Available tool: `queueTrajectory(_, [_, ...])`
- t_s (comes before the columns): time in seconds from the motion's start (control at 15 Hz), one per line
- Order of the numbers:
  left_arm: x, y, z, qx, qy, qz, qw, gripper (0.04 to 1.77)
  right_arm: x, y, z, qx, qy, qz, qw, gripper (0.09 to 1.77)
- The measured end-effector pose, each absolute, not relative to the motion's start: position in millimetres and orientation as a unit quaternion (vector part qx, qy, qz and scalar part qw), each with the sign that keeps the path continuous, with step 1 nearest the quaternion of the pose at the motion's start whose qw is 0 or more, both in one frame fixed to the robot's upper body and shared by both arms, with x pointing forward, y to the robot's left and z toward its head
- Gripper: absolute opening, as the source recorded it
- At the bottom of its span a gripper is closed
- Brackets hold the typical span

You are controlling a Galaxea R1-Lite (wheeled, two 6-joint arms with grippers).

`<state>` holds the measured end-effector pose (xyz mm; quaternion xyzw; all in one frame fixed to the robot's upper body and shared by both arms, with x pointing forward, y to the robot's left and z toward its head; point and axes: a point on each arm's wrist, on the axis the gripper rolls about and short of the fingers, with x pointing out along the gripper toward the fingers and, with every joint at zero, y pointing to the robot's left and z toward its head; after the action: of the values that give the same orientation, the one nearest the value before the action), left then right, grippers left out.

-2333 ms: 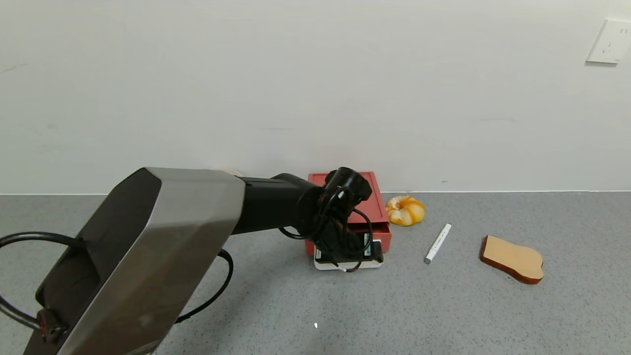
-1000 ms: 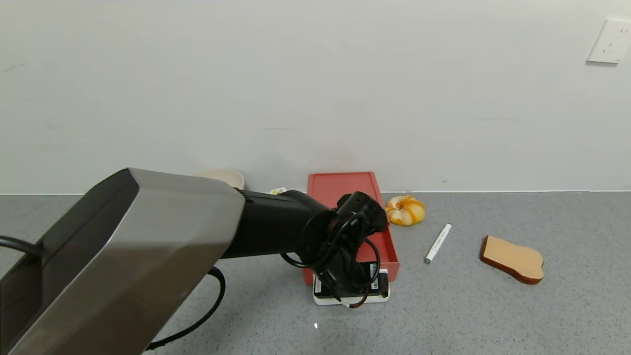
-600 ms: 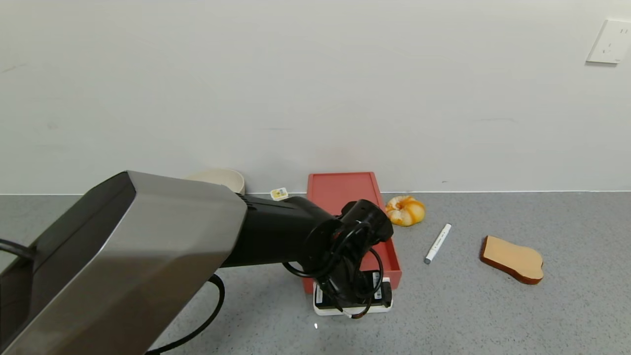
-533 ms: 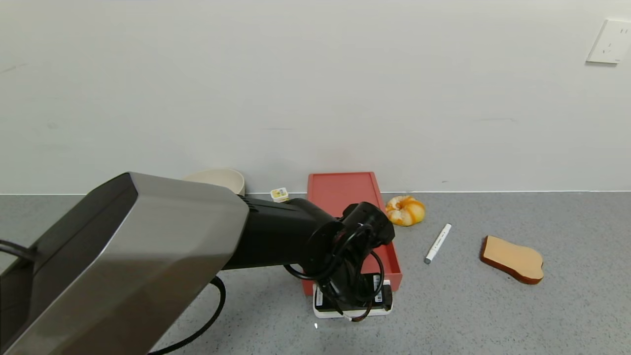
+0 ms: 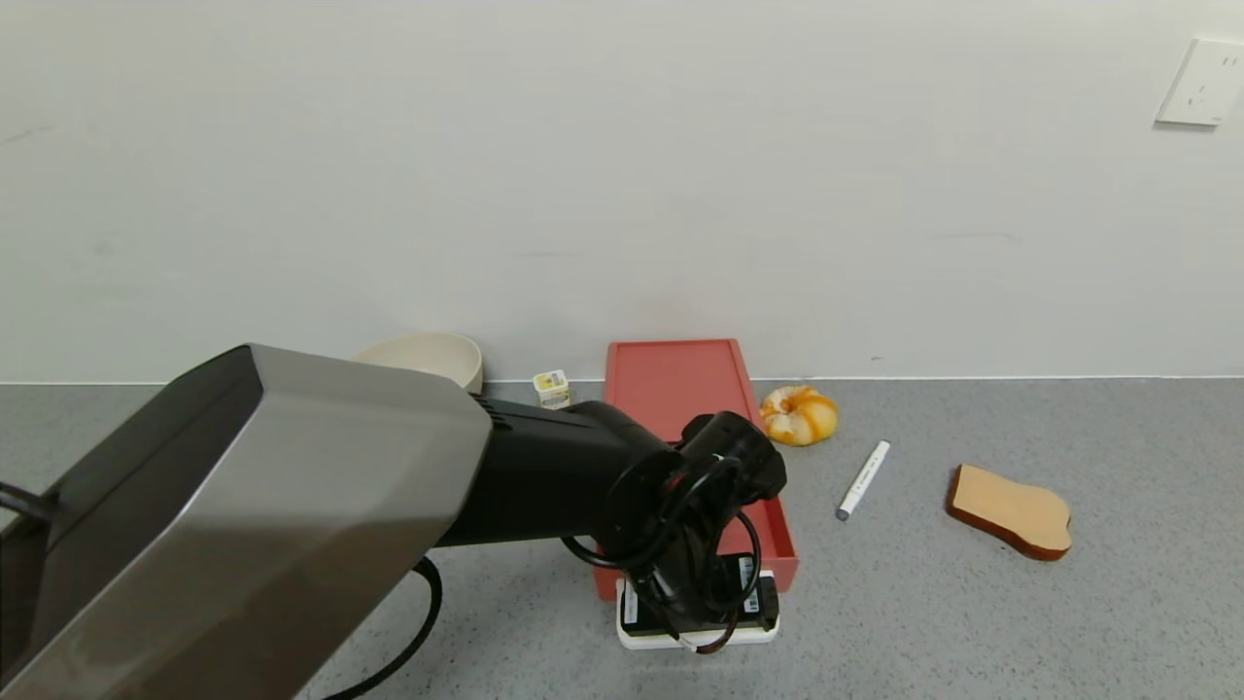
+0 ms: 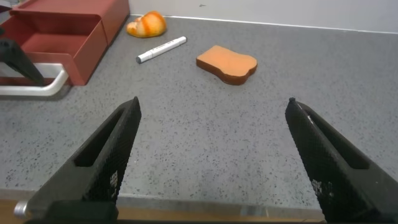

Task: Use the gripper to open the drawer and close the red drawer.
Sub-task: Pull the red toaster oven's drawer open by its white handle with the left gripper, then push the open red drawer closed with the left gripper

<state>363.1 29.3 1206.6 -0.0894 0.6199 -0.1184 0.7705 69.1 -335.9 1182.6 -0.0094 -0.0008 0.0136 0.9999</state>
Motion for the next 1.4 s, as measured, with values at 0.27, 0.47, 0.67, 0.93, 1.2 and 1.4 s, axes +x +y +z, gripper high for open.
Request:
queueTrajectory(0.27, [360.1,29.8,1207.5,-0.092,0.622,-0.114,0.769,1.72,69.1,-335.9,1182.6,-0.010,-0.001,0.013,1.000,1.71])
queueTrajectory(0.47, [358.3,30.3,1210.6,-0.092,0.620,-0.113,0.771,1.72,69.1,-335.9,1182.6,-0.010,-0.001,0.013,1.000,1.71])
queueTrajectory(0.67, [358.2,31.5,1221.7,-0.093,0.601,-0.112,0.786,1.72,69.1,-335.9,1182.6,-0.009,-0.001,0.014,1.000,1.71])
queueTrajectory(0.93, [351.3,39.2,1253.6,-0.100,0.581,-0.126,0.798,1.72,69.1,-335.9,1182.7,-0.009,-0.001,0.014,1.000,1.71])
queueTrajectory(1.2, [333.3,60.4,1304.8,-0.048,0.557,-0.170,0.811,1.72,69.1,-335.9,1182.6,-0.009,-0.001,0.013,1.000,1.71])
queueTrajectory(1.4, [321.2,80.7,1337.1,0.011,0.492,-0.172,0.853,1.72,69.1,-335.9,1182.6,-0.010,-0.001,0.013,1.000,1.71])
